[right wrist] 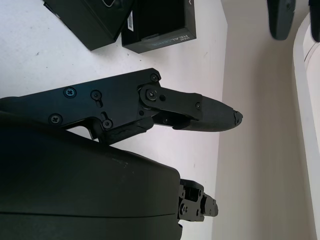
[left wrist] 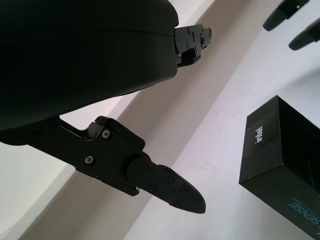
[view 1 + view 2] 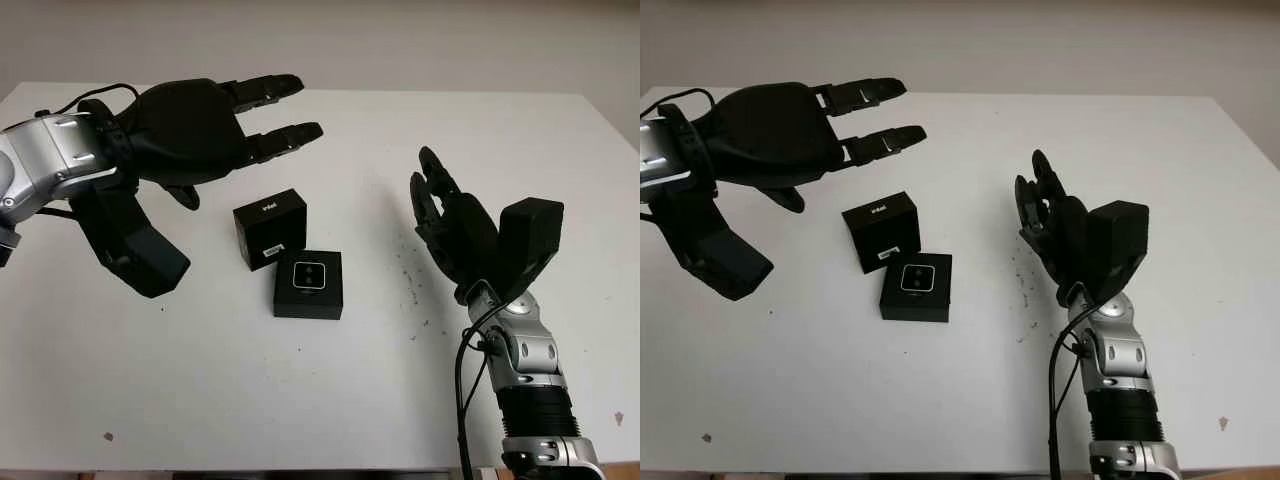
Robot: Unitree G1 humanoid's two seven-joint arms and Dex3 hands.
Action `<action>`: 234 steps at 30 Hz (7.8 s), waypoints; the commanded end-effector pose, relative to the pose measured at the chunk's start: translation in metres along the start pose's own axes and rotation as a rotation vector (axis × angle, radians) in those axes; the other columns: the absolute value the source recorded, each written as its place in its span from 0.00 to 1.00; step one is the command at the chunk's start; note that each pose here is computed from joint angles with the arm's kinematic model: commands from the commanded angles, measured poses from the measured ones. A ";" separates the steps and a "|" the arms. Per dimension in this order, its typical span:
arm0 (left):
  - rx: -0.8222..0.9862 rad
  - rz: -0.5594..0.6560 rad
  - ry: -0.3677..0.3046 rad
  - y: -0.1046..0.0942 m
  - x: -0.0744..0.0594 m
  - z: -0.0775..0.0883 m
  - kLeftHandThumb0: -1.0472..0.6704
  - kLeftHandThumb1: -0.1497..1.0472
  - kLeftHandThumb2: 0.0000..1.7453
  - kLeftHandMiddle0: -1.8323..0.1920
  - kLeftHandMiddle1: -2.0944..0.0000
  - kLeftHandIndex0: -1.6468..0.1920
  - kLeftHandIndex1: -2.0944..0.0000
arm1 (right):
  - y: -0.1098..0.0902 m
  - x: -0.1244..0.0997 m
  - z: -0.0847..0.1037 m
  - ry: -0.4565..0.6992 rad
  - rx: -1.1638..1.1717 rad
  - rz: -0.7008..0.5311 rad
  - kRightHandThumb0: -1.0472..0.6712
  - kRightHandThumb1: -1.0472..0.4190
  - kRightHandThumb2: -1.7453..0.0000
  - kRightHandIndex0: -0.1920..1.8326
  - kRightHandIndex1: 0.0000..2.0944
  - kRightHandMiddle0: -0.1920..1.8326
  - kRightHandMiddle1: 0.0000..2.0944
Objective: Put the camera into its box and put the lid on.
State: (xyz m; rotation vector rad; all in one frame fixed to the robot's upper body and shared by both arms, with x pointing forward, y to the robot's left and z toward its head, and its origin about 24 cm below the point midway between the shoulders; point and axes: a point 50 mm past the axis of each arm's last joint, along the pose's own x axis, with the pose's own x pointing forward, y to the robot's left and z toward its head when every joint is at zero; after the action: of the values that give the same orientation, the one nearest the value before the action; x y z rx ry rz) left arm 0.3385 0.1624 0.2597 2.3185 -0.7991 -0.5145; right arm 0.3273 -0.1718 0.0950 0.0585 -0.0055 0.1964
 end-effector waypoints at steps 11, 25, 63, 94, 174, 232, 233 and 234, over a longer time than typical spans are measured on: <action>-0.087 -0.034 -0.073 0.022 0.024 -0.007 0.15 0.76 0.03 0.93 0.96 1.00 1.00 | 0.006 0.000 -0.003 0.006 0.004 0.008 0.22 0.00 0.70 0.05 0.03 0.07 0.03; -0.065 -0.140 -0.132 0.022 0.029 -0.004 0.17 0.77 0.04 0.91 0.95 1.00 1.00 | 0.008 0.000 -0.005 0.004 0.000 0.008 0.21 0.00 0.70 0.06 0.03 0.07 0.03; -0.094 -0.192 -0.206 -0.025 0.046 0.020 0.22 0.78 0.03 0.92 0.94 1.00 1.00 | 0.008 -0.001 -0.006 0.007 -0.001 0.017 0.21 0.00 0.70 0.05 0.03 0.08 0.03; -0.337 -0.046 -0.373 -0.029 0.051 0.047 0.58 0.94 0.04 0.88 0.23 0.81 0.25 | 0.008 -0.001 -0.007 0.012 0.001 0.017 0.21 0.00 0.70 0.05 0.03 0.08 0.03; -0.308 0.289 -0.545 0.010 0.015 0.115 0.55 0.99 0.04 0.82 0.13 0.79 0.18 | 0.014 -0.003 -0.012 0.023 0.009 0.029 0.21 0.00 0.71 0.06 0.03 0.08 0.03; -0.878 -0.080 -0.158 0.010 -0.003 0.045 0.08 1.00 0.08 0.91 0.97 0.94 0.98 | 0.005 -0.004 -0.004 -0.005 0.036 -0.029 0.23 0.00 0.71 0.08 0.03 0.09 0.03; -0.962 -0.084 -0.144 0.010 -0.007 0.037 0.07 1.00 0.07 0.92 0.97 0.95 0.99 | 0.000 -0.003 0.000 -0.021 0.027 -0.037 0.22 0.00 0.70 0.08 0.03 0.08 0.03; -1.035 -0.093 -0.135 0.009 -0.009 0.031 0.06 1.00 0.06 0.94 0.98 0.96 0.99 | -0.004 -0.003 0.004 -0.039 0.019 -0.043 0.20 0.00 0.70 0.08 0.03 0.08 0.02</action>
State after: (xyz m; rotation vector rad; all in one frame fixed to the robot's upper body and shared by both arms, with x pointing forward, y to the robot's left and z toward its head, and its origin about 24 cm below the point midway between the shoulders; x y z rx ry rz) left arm 0.3115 0.1459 0.2293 1.4053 -0.3200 -0.9002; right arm 0.3207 -0.1686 0.0838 0.0994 0.0193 0.1659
